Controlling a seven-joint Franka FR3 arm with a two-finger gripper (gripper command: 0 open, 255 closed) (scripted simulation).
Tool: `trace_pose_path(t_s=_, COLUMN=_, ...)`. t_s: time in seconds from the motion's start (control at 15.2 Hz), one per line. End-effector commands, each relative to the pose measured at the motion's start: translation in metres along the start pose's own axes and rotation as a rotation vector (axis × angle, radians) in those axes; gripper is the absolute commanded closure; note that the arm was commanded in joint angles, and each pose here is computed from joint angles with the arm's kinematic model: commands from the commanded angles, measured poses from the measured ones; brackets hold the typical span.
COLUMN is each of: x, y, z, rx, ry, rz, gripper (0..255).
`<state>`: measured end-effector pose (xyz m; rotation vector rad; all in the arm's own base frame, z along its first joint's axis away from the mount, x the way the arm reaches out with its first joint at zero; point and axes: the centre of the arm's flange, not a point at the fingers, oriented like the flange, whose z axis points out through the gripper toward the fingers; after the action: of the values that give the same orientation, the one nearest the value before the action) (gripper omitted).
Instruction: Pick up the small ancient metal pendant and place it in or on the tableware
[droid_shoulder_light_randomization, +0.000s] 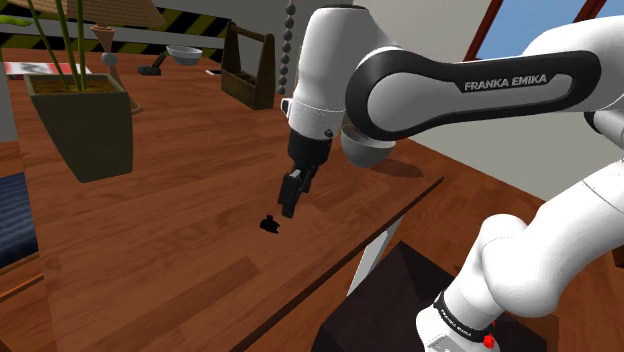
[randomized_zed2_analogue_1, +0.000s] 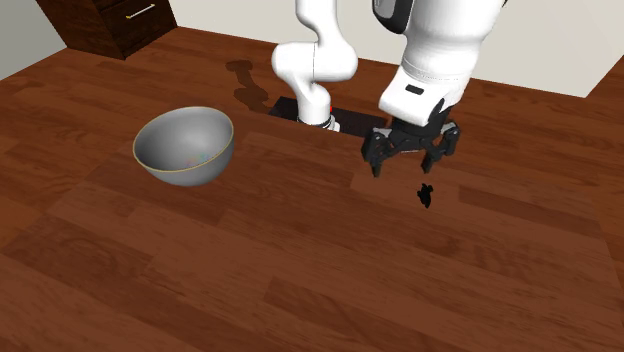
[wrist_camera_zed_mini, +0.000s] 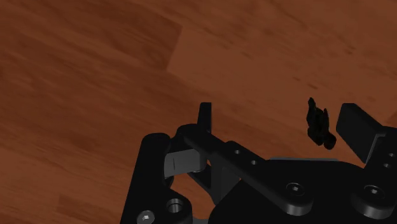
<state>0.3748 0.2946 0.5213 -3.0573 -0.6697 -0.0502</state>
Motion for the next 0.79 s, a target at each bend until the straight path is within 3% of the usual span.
trace_pose_path(t_s=0.0, x=0.009, y=-0.026, z=-0.002, rx=-0.001, ry=0.016, rz=-0.041, gripper=0)
trace_pose_path(t_s=0.13, x=0.017, y=-0.047, z=-0.001, rx=-0.003, ry=0.030, rz=-0.076, gripper=0)
trace_pose_path(t_s=0.73, x=0.018, y=-0.047, z=0.038, rx=-0.003, ry=0.030, rz=-0.076, gripper=0)
